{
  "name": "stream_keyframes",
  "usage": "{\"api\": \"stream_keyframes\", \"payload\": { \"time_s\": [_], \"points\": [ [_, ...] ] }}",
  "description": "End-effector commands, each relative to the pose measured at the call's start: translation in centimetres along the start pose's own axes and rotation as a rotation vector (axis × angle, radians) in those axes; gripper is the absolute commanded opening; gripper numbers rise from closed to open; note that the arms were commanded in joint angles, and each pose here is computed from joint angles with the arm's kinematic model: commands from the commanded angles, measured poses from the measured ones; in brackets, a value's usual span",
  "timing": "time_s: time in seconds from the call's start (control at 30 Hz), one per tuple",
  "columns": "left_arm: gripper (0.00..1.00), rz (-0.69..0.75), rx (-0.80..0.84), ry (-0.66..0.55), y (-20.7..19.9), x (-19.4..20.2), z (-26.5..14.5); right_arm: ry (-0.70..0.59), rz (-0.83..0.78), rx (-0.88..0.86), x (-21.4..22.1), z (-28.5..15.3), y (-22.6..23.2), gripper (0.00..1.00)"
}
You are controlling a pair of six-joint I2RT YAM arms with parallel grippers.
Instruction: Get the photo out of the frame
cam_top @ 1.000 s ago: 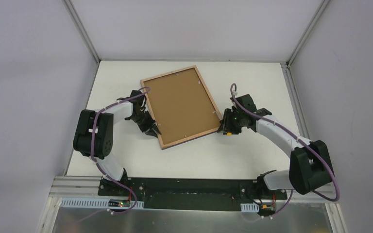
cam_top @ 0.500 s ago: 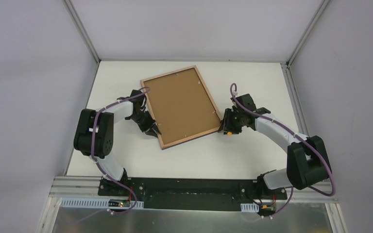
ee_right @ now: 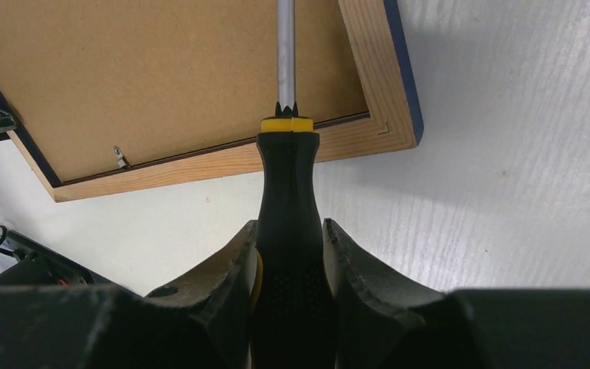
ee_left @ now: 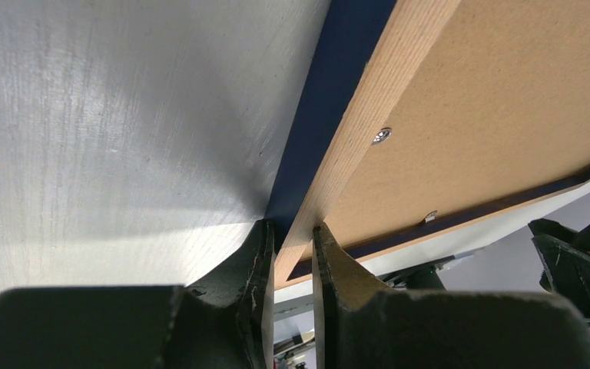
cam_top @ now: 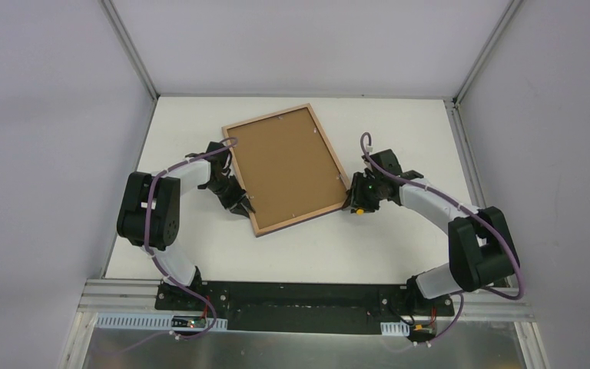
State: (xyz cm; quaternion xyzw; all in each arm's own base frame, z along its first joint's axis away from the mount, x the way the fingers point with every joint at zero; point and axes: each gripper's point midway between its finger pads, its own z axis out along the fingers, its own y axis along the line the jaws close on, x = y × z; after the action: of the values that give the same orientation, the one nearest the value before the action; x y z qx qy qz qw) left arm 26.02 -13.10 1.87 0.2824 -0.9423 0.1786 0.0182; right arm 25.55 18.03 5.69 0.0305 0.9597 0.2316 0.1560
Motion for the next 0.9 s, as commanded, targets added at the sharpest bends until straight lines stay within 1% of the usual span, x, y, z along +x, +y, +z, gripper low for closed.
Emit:
{"api": "stream_keyframes", "payload": {
  "time_s": [0.0,0.13,0.27,0.37,0.47,0.87],
  "points": [
    [0.00,-0.021,-0.207,-0.034,4.8,-0.7,1.6,-0.007,-0.009,-0.048,-0.9,0.5,1.0,0.00],
    [0.00,-0.022,-0.208,-0.034,4.7,-0.8,1.5,-0.007,-0.007,-0.029,-1.1,0.5,0.8,0.00],
    [0.00,-0.022,-0.210,-0.039,4.7,-0.9,1.5,-0.041,0.003,0.037,-1.3,-1.4,0.1,0.00],
    [0.00,-0.025,-0.218,-0.034,4.9,-0.9,1.7,-0.039,0.009,0.043,-0.4,-2.2,-0.2,0.00],
    [0.00,-0.028,-0.224,-0.026,5.0,-0.8,1.9,-0.029,0.014,0.040,0.5,-2.0,-0.7,0.00],
    [0.00,-0.023,-0.218,-0.036,4.8,-0.9,1.7,-0.017,0.027,0.022,-0.1,-0.4,-0.5,0.00]
  ]
}}
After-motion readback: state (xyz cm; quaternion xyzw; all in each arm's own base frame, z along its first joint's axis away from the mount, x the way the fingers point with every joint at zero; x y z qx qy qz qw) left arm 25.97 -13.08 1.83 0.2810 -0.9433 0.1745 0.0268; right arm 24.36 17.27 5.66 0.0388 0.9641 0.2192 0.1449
